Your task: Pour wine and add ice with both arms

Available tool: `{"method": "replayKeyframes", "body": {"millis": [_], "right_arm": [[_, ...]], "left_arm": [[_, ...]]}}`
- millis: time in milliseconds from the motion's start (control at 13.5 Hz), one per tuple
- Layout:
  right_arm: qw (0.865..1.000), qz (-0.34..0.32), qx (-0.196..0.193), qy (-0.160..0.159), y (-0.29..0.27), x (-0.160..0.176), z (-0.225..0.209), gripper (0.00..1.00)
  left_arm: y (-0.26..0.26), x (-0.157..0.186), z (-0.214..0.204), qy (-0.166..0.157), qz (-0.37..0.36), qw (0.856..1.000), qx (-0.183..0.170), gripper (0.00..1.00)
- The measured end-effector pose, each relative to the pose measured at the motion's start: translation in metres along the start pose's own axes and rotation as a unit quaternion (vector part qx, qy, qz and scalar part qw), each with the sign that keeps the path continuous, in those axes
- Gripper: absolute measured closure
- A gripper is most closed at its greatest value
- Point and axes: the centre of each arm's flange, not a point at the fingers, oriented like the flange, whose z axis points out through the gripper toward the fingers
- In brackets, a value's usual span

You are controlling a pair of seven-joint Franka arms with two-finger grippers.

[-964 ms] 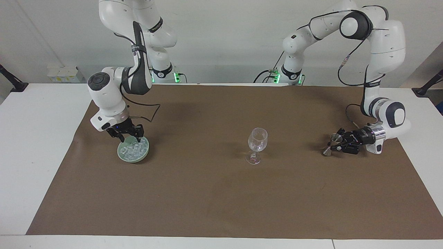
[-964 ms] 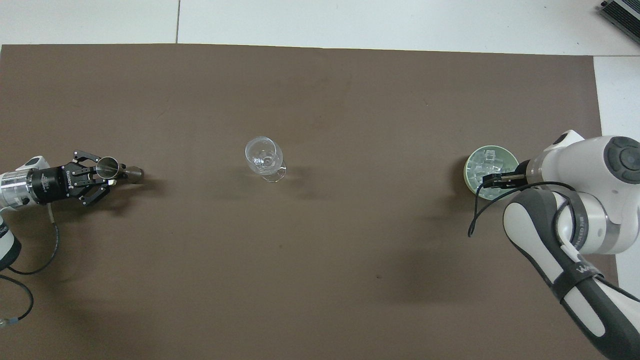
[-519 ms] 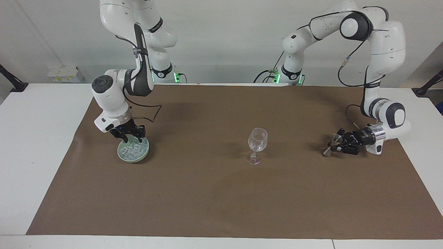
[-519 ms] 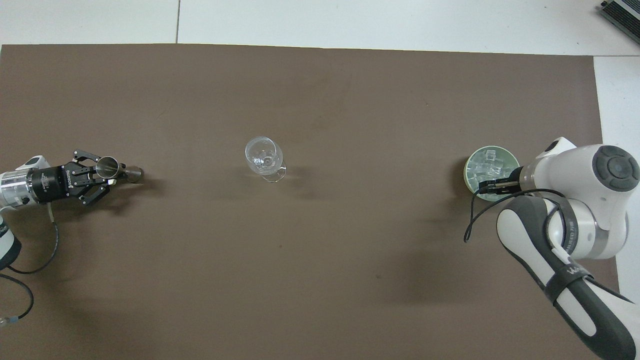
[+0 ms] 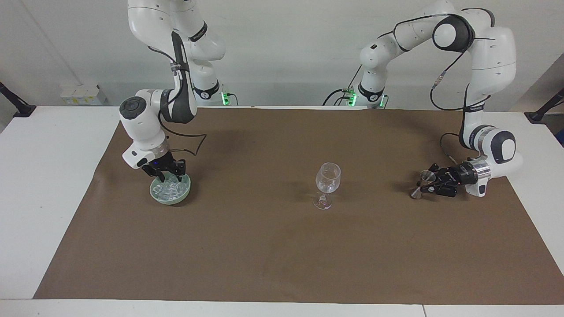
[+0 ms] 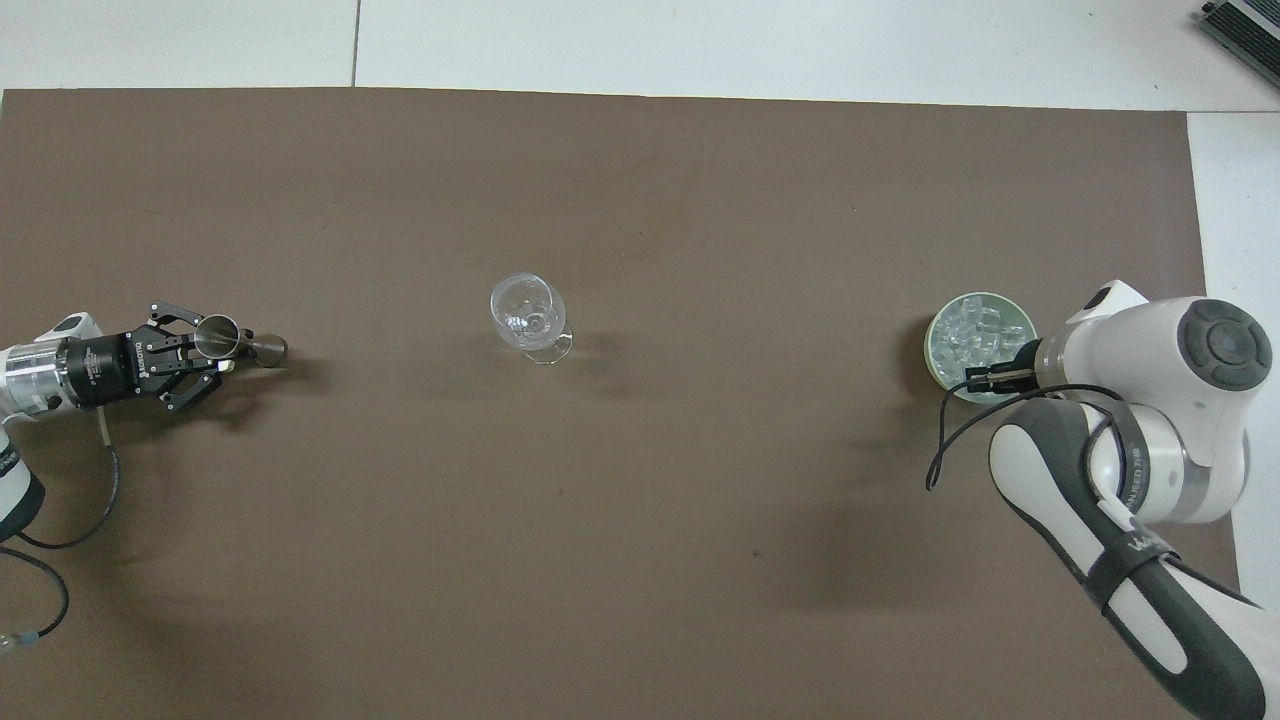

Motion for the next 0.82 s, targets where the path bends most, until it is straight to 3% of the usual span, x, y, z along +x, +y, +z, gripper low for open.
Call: {"method": "replayKeyframes", "body": {"millis": [74,519,816], "right_arm": [[1.000,0.000,0.000,0.000,0.000,0.000,0.000,0.72],[1.000,0.000,-0.001,0.005,0.001,0.004,-0.006,0.72],[1.000,0.001,-0.003,-0.001,0.002,0.010,-0.038,0.72]], "left_arm": [[0.000,0.001,0.001,-0.001,-0.004,1.000,0.000,0.79],[-0.001,0.003,0.001,-0.001,-0.013,1.000,0.000,0.79],[-0.001,0.004,0.001,-0.001,-0.015,1.000,0.000,0.79]]}}
